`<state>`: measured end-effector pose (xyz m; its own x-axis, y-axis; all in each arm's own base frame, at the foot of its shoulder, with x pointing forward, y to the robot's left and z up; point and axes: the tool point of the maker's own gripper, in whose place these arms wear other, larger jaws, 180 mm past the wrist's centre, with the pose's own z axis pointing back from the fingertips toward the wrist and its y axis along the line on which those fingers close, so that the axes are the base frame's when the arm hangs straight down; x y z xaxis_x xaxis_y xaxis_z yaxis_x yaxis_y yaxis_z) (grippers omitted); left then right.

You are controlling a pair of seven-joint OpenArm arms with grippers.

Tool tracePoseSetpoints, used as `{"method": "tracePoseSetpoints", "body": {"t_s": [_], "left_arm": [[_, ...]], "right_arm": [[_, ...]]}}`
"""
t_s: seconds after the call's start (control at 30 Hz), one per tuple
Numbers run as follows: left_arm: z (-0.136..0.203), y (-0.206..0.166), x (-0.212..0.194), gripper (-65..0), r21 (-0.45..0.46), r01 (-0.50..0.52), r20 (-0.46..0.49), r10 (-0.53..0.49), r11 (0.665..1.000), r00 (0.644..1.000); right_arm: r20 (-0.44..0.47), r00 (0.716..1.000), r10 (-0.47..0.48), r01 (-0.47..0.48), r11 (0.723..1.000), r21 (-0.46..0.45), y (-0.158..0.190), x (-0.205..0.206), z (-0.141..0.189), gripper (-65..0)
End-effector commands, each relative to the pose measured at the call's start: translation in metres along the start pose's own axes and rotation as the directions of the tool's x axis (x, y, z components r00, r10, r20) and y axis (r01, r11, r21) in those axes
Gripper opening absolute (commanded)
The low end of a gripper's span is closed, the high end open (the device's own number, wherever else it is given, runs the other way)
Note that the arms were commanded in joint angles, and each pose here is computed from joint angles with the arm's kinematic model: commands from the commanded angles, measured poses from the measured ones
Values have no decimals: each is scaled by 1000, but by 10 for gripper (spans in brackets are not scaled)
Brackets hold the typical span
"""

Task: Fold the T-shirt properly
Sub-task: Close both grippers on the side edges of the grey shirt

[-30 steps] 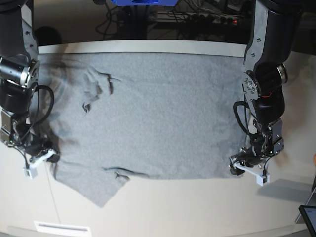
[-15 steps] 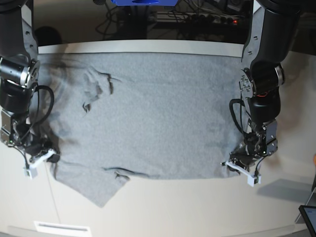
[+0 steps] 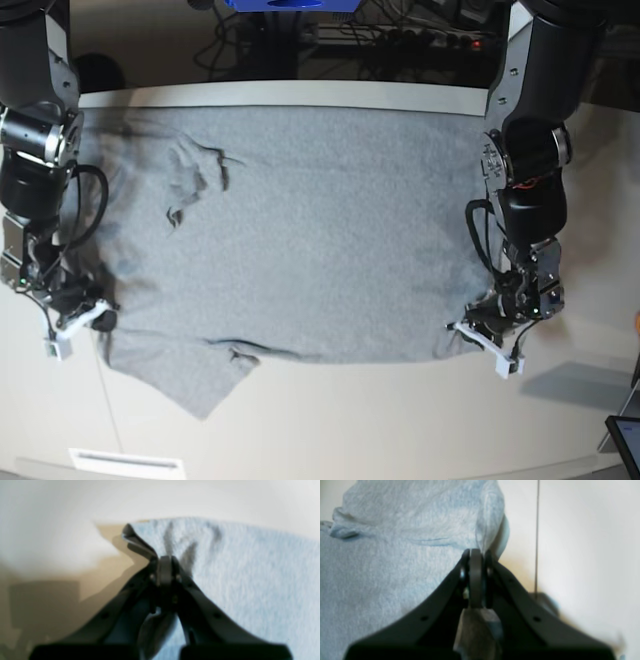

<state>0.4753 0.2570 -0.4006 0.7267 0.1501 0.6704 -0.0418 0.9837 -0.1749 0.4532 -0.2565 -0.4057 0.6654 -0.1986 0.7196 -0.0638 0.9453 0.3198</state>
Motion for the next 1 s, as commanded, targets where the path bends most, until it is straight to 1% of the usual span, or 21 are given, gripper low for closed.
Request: {"method": "tracePoseSetpoints", "body": {"t_s": [0.0, 0.2, 0.37, 0.47, 0.53, 0.7, 0.8, 0.9, 0.97], "left_arm": [[9, 4, 23, -650, 13, 26, 46, -26, 1000, 999], [29, 7, 30, -650, 50, 97, 53, -99, 994, 994], [43, 13, 32, -650, 80, 128, 72, -134, 989, 988], [47, 14, 32, -650, 89, 140, 62, -146, 986, 987], [50, 13, 37, -650, 93, 149, 74, -156, 984, 985], [52, 14, 30, -650, 98, 156, 71, -163, 983, 984], [53, 14, 31, -650, 99, 157, 75, -165, 983, 983], [56, 22, 33, -650, 112, 163, 75, -172, 980, 982], [57, 24, 34, -650, 116, 166, 74, -175, 979, 982]], "right_arm": [[81, 996, 21, -21, 1000, 0, -1, 34, 6, -650], [81, 996, 21, -22, 1000, 2, -1, 34, 6, -650], [84, 996, 24, -25, 1000, 6, 0, 35, 6, -650], [84, 995, 51, -56, 996, 62, 10, 34, 7, -650], [84, 995, 58, -65, 995, 78, 13, 34, 7, -650], [83, 995, 57, -62, 996, 59, 1, 32, 13, -650], [120, 990, 73, -80, 996, 51, 1, 40, 17, -650], [145, 983, 111, -118, 992, 38, 1, 45, 23, -650], [143, 984, 110, -115, 993, 26, -1, 43, 24, -650]]}}
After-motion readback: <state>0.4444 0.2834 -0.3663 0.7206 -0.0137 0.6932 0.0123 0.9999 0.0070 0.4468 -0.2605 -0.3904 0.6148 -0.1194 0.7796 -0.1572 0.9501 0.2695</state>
